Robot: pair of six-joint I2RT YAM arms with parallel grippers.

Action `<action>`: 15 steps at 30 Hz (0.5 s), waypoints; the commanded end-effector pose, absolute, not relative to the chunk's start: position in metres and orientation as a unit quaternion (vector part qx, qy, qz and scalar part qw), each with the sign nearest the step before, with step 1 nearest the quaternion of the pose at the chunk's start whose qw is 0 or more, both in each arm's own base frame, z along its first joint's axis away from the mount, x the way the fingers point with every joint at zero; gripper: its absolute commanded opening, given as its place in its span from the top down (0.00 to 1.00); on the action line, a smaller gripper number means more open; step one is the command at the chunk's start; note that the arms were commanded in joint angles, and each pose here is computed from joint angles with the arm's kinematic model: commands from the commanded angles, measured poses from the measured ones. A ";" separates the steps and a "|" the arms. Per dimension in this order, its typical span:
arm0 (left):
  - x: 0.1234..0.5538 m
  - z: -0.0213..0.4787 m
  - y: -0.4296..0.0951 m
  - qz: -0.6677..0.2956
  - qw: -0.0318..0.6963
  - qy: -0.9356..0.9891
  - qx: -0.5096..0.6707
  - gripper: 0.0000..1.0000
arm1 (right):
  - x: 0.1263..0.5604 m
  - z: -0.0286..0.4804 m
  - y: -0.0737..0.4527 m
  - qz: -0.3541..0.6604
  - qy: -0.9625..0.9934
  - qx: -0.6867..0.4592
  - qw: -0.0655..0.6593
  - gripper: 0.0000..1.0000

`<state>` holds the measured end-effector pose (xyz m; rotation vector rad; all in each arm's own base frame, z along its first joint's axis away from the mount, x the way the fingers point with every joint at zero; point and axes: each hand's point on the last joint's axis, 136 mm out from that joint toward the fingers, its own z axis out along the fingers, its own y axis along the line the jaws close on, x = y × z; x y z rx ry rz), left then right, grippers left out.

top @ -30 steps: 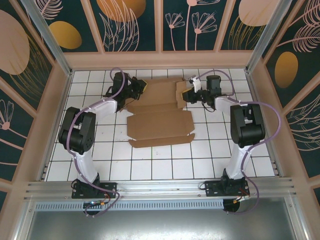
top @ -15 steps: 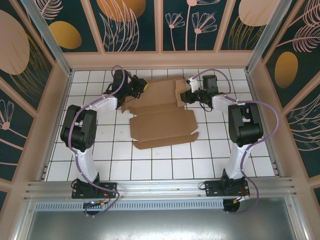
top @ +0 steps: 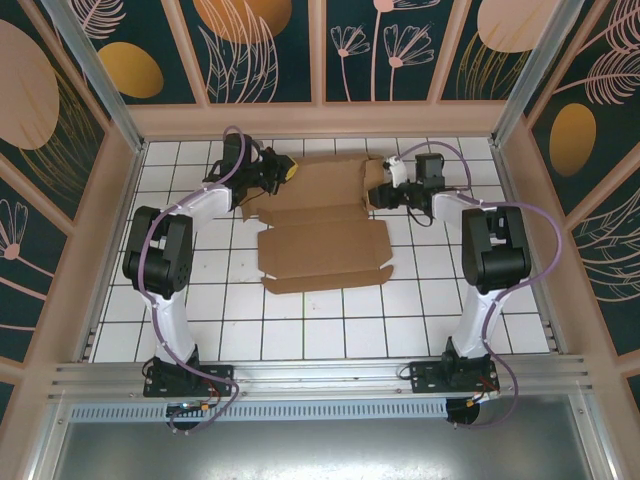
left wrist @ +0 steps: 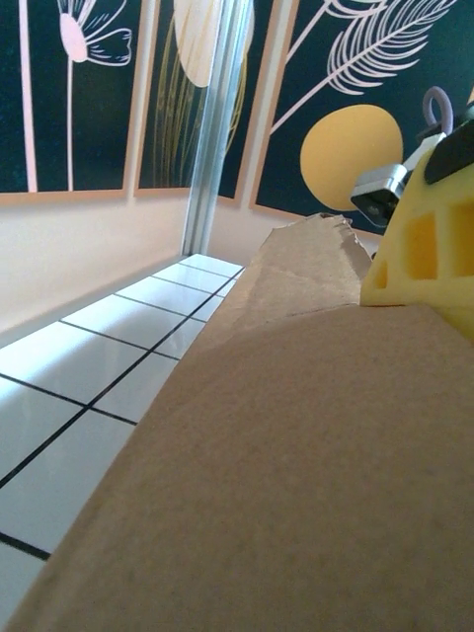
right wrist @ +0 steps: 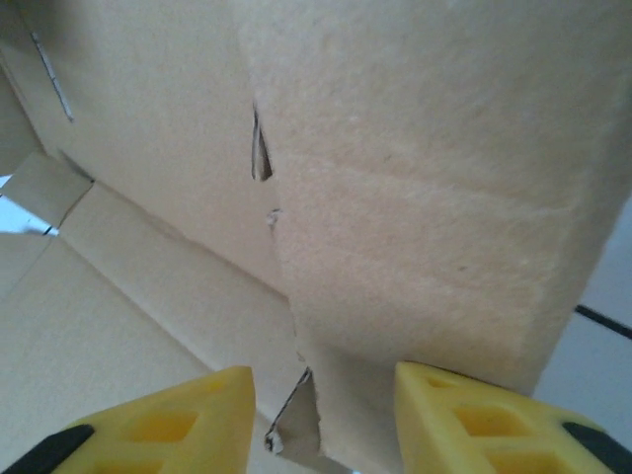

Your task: Fold the paper box

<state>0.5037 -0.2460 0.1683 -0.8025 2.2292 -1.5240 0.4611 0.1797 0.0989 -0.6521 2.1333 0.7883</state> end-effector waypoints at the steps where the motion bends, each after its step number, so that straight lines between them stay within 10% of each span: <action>1: 0.489 0.171 -0.256 -0.550 0.142 0.786 -0.243 1.00 | 0.445 0.114 0.184 0.332 0.814 -0.273 0.391 0.54; 15: 0.471 0.162 -0.256 -0.561 0.140 0.784 -0.226 1.00 | 0.422 0.121 0.179 0.339 0.791 -0.312 0.403 0.48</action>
